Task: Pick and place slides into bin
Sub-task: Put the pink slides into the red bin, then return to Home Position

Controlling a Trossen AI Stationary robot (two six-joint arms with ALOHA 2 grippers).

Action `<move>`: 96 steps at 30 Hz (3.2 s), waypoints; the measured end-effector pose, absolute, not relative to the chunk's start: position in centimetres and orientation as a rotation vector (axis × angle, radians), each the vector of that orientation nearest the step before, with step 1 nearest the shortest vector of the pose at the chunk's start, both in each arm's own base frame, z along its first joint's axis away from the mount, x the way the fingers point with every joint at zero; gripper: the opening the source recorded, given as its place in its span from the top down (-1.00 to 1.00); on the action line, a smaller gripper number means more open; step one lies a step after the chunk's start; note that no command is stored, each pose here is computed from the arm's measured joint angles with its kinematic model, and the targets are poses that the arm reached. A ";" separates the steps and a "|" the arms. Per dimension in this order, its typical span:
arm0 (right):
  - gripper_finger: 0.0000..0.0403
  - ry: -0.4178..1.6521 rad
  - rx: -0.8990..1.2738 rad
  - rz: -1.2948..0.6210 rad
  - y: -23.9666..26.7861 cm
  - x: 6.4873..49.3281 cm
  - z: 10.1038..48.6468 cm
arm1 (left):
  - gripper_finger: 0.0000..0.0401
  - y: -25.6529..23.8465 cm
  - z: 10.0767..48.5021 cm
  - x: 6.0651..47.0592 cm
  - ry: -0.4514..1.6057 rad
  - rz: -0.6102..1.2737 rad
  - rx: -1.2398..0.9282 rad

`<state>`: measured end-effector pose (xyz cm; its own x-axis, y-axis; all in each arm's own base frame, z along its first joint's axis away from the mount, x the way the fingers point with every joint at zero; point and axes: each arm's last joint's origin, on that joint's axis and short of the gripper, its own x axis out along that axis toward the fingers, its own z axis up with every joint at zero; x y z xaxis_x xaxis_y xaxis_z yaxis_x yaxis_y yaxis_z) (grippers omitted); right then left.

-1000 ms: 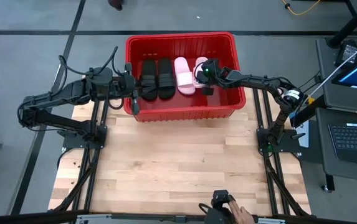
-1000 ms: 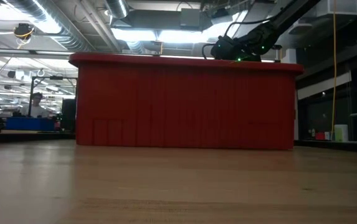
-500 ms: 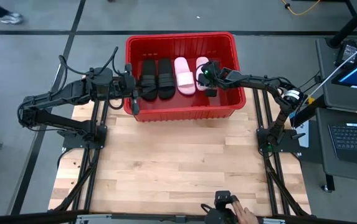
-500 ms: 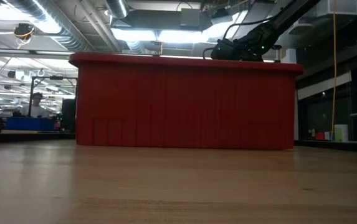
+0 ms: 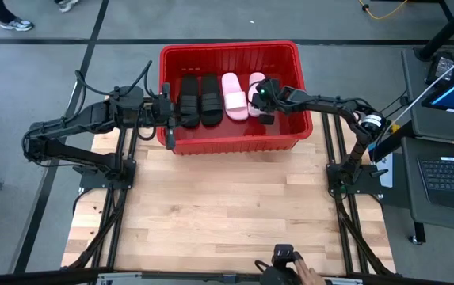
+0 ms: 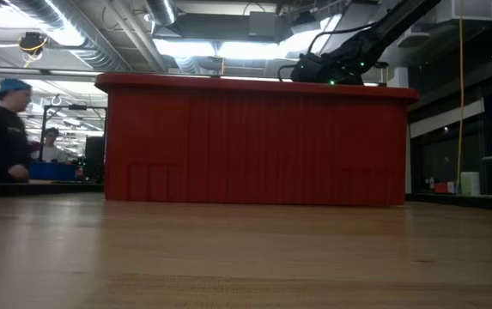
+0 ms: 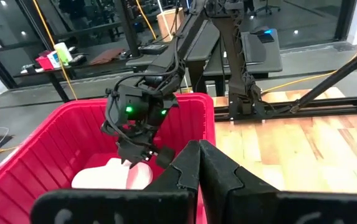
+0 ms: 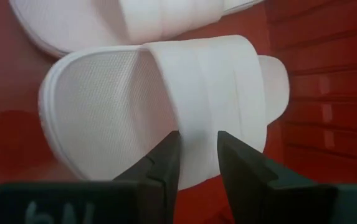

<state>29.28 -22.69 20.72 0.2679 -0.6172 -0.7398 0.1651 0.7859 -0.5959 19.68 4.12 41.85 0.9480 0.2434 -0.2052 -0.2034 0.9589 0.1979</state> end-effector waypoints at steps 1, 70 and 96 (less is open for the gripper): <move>0.47 1.188 -0.447 -0.553 -22.7 29.3 20.8 | 0.99 4.1 41.8 19.7 0.231 0.229 0.176; 0.99 0.649 -0.138 -0.327 -1.1 34.7 36.3 | 0.99 2.9 33.6 13.9 0.000 0.234 0.133; 0.97 0.258 0.031 -0.264 2.1 25.8 34.7 | 0.99 1.9 25.7 7.8 -0.295 0.315 0.067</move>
